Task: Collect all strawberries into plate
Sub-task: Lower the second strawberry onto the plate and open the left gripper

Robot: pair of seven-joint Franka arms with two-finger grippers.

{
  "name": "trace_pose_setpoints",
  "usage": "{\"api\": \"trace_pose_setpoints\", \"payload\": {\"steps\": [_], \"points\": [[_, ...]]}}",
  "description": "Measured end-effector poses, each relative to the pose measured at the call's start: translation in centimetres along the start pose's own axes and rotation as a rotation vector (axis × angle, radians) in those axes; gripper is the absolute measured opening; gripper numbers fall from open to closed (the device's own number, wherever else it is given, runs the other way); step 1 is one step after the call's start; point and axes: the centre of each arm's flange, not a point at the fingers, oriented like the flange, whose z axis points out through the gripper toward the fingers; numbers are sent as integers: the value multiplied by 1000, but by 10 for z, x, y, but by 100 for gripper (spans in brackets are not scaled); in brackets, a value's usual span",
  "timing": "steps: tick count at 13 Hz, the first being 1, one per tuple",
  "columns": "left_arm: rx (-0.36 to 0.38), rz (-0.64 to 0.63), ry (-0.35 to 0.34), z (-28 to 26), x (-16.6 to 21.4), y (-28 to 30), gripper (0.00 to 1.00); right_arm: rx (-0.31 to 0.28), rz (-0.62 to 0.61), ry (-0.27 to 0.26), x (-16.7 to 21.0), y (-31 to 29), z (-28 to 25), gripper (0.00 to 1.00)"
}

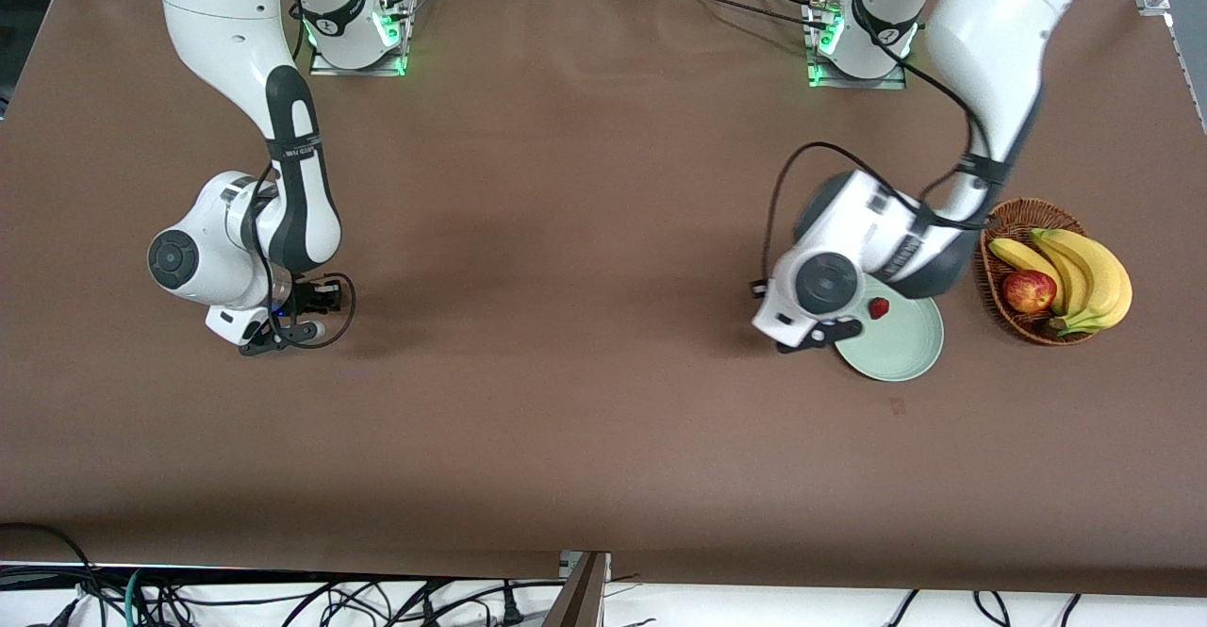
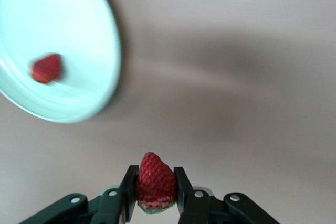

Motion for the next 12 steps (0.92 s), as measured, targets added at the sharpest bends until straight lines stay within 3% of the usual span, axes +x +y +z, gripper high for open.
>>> {"api": "trace_pose_setpoints", "payload": {"steps": [4,6,7,9,12], "points": [[-28,230,-52,14,30,-67,33,28,9,-3,3,-20,-11,28],[-38,299,-50,16,36,-77,33,29,14,-9,1,-19,-9,45],[-39,320,-43,19,40,-83,33,30,19,-14,-1,-16,-9,45],[-30,365,-10,33,51,-99,33,35,39,-32,-6,-6,-10,62],[-50,428,36,52,63,-108,33,40,66,-63,-21,8,-2,63]]}}
